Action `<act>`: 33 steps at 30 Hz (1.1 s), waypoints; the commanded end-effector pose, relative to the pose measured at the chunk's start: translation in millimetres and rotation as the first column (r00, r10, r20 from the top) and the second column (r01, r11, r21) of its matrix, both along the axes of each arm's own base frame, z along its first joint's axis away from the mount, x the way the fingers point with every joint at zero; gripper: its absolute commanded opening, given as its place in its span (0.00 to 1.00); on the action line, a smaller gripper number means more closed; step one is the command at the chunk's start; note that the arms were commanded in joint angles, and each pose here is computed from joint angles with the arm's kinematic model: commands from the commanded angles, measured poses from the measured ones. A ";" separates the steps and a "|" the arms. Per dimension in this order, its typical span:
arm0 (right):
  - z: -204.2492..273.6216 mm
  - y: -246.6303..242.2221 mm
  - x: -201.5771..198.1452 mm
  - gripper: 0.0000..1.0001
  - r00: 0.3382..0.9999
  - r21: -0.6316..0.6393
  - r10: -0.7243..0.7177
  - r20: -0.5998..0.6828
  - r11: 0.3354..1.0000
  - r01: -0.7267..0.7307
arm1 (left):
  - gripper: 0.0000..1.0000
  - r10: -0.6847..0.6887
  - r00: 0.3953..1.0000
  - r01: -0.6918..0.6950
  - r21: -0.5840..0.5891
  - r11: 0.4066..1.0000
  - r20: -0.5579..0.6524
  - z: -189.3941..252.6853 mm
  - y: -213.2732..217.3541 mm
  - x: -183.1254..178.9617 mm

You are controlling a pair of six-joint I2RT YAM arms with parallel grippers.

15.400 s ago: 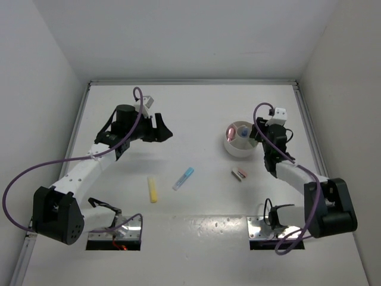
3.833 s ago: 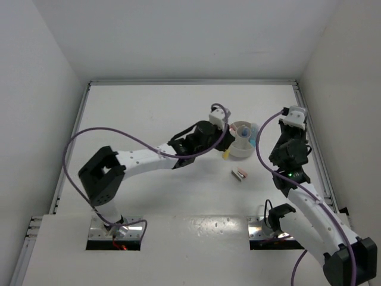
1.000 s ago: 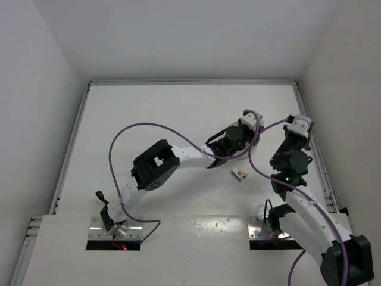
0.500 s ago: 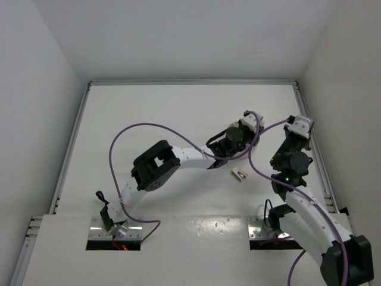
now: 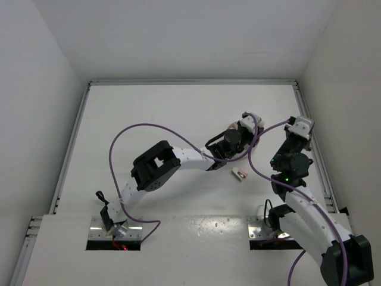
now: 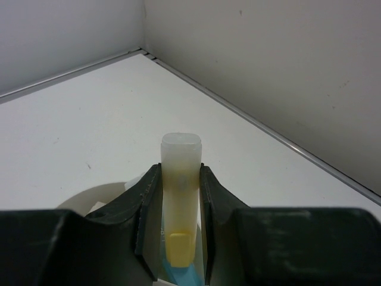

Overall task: Sort the stationery into containers
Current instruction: Place the pen in the storage box.

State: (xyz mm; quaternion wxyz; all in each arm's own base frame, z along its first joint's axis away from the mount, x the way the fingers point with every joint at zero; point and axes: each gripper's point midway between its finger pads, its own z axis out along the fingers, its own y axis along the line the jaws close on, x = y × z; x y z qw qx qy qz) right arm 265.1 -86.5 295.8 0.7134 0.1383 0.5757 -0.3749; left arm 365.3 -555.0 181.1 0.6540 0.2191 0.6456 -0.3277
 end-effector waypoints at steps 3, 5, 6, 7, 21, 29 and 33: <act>16.7 -2.1 -7.3 0.00 0.995 0.035 0.000 0.103 0.999 -0.004 | 0.00 0.011 0.977 0.046 0.257 0.965 -0.214 -131.5 20.7 -23.7; 18.6 -2.6 -9.0 0.00 0.994 0.037 0.000 0.112 0.999 -0.004 | 0.00 0.002 0.976 0.055 0.256 0.965 -0.216 -133.4 20.8 -25.6; 18.6 -2.6 -9.0 0.00 0.994 0.037 0.000 0.112 0.999 -0.004 | 0.00 -0.007 0.976 0.064 0.257 0.964 -0.217 -132.4 19.6 -31.5; 18.6 -2.6 -9.0 0.00 0.994 0.037 0.000 0.112 0.999 -0.004 | 0.00 -0.008 0.978 0.065 0.264 0.962 -0.210 -132.4 19.9 -31.3; 18.6 -2.6 -9.0 0.00 0.994 0.037 0.000 0.112 0.999 -0.004 | 0.00 0.013 0.984 0.043 0.309 0.950 -0.176 -132.2 26.5 -33.3; 15.0 -2.5 -8.9 0.00 0.995 0.035 0.000 0.103 0.999 -0.004 | 0.47 0.052 0.985 0.001 0.310 0.951 -0.163 -117.6 28.6 -26.5; 15.0 -2.5 -8.9 0.00 0.995 0.035 0.000 0.103 0.999 -0.004 | 0.61 0.072 0.984 -0.019 0.305 0.952 -0.163 -112.9 31.2 -24.5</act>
